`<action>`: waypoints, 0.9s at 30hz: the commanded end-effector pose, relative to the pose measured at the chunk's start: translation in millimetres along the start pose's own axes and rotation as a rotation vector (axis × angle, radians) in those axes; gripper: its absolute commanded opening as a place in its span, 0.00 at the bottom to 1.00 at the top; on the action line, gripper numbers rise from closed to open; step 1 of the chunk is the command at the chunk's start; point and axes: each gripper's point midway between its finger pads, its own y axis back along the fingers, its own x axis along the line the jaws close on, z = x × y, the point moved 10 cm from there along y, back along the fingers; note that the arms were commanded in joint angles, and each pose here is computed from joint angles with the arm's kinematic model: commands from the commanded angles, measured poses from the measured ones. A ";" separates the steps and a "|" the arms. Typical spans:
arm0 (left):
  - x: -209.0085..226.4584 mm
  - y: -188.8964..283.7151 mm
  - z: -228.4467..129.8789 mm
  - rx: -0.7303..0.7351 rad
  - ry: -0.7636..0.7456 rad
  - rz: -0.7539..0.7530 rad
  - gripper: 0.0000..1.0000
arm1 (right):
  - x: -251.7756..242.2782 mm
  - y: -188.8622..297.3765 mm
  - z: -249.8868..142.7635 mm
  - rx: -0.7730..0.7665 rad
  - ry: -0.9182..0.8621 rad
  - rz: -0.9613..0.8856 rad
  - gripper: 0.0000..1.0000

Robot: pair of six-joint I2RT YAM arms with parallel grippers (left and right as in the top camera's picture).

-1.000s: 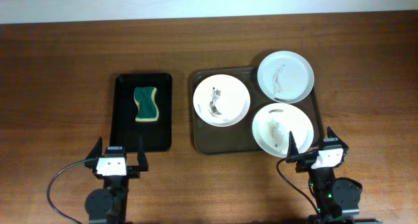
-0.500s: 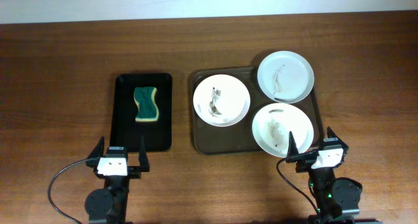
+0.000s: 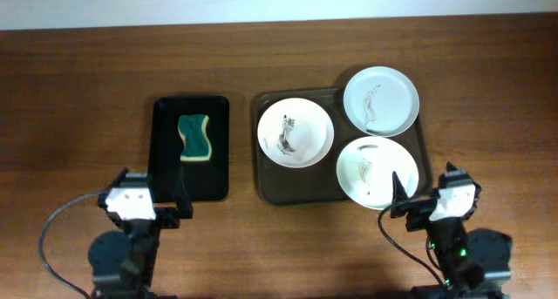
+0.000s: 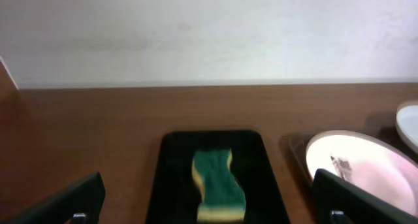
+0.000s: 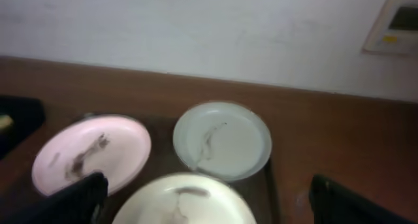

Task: Clean dirty plates on tray and stack at the side
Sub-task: 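Grasp the green sponge with left gripper, back plate rim with right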

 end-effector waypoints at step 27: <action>-25.0 -271.1 -54.9 1.262 0.072 0.099 0.65 | 53.1 -290.4 -17.0 0.922 -0.375 0.064 0.76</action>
